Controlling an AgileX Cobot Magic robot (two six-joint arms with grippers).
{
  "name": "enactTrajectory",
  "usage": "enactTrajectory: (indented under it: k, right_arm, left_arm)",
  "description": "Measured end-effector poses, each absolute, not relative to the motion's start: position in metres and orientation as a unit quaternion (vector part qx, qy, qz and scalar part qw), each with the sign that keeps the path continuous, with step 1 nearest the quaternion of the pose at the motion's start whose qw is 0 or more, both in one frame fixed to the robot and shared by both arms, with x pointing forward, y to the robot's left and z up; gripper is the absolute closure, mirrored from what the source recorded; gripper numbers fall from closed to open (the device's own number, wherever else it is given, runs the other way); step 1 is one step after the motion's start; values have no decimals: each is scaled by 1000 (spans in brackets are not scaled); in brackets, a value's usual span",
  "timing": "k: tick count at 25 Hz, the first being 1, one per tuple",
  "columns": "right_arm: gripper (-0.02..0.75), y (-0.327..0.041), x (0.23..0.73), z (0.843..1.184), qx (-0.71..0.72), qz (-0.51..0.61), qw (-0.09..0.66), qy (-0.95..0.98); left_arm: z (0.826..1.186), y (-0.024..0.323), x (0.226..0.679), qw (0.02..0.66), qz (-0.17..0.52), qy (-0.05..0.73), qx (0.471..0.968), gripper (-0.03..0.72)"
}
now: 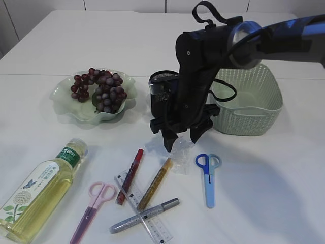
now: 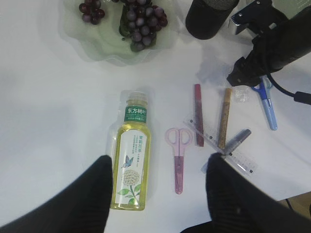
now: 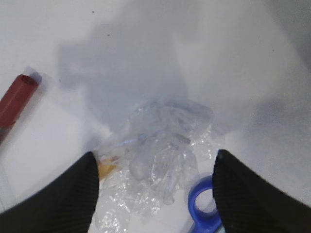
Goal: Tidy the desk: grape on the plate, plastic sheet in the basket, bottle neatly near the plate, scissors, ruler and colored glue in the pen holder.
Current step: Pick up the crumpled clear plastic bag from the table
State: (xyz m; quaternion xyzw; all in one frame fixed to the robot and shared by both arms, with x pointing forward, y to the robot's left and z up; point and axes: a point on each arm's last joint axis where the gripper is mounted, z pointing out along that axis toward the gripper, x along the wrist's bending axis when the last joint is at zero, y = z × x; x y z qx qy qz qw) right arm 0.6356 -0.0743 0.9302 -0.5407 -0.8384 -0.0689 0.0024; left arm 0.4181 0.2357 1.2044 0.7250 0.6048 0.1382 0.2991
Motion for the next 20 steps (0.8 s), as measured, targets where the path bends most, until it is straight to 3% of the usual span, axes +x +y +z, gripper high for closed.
enactTrajectory:
  k: [20]
  right_arm:
    - [176,-71,642,922,-542,-76,-2,-837]
  left_arm:
    - [1204,236,418,299,138,605,725,243]
